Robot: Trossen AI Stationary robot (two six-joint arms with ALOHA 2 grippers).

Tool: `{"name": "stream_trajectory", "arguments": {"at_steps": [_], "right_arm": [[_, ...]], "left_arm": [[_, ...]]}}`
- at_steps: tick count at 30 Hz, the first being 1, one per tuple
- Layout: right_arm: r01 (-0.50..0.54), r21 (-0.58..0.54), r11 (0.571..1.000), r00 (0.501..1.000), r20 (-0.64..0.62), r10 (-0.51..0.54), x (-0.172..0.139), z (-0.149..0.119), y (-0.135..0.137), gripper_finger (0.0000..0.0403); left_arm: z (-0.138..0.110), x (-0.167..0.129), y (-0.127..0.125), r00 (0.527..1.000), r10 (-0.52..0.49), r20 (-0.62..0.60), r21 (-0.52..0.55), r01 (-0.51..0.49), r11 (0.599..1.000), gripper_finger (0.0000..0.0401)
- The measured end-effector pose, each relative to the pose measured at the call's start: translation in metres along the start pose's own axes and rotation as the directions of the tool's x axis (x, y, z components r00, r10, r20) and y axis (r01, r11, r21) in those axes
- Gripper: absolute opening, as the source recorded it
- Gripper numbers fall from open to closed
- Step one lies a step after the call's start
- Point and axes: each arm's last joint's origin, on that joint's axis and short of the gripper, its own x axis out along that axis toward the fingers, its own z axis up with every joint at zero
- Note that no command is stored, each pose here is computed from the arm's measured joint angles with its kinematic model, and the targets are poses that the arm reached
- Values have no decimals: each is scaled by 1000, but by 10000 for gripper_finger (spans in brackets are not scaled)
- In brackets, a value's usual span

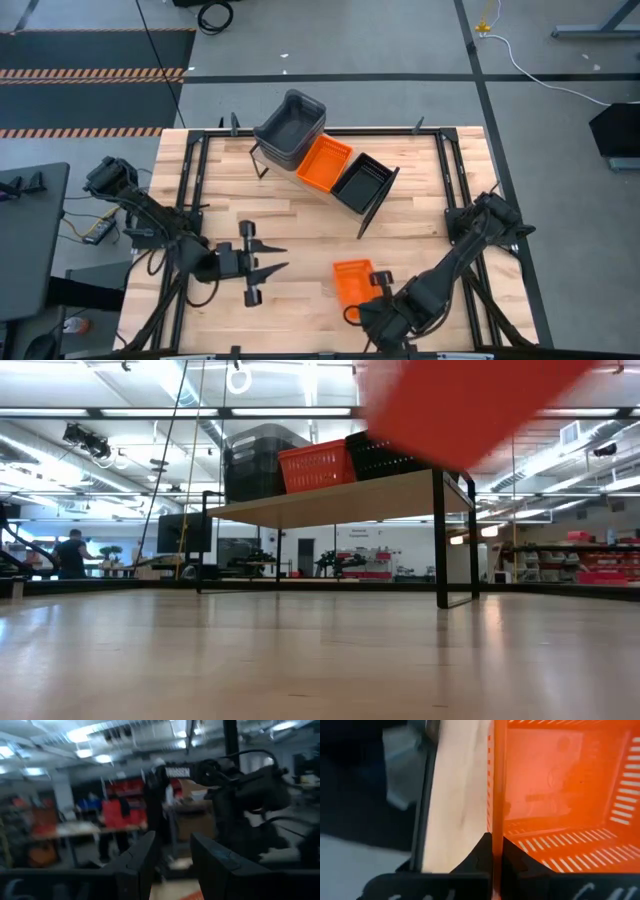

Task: Stack baskets on shelf by color
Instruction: Stack the orange basket on top of the other orange baskets on the shelf

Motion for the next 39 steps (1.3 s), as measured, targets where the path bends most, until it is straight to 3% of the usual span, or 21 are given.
{"name": "stream_trajectory", "arguments": {"at_steps": [6, 10, 13, 22, 31, 39], "right_arm": [[151, -29, 988, 963, 229, -141, -66, 35, -24, 8], [231, 64, 971, 914, 327, -239, -98, 57, -61, 9], [236, 148, 960, 890, 365, -275, -114, 72, -96, 9], [176, 361, 916, 902, 313, -297, -116, 95, -196, 9], [153, 453, 878, 902, 298, -311, -118, 96, -245, 9], [180, 491, 853, 918, 228, -325, -109, 91, -266, 9]], "left_arm": [[18, -2, 9, 988, 70, 139, 68, -80, 994, 130], [25, -3, 13, 977, 102, 187, 88, -120, 989, 130], [25, -2, 16, 973, 121, 199, 97, -142, 985, 130], [17, 9, 22, 978, 141, 157, 56, -151, 987, 130], [21, 4, 21, 977, 145, 154, 110, -163, 980, 130], [35, -14, 19, 972, 218, 90, 125, -228, 966, 130]]}}
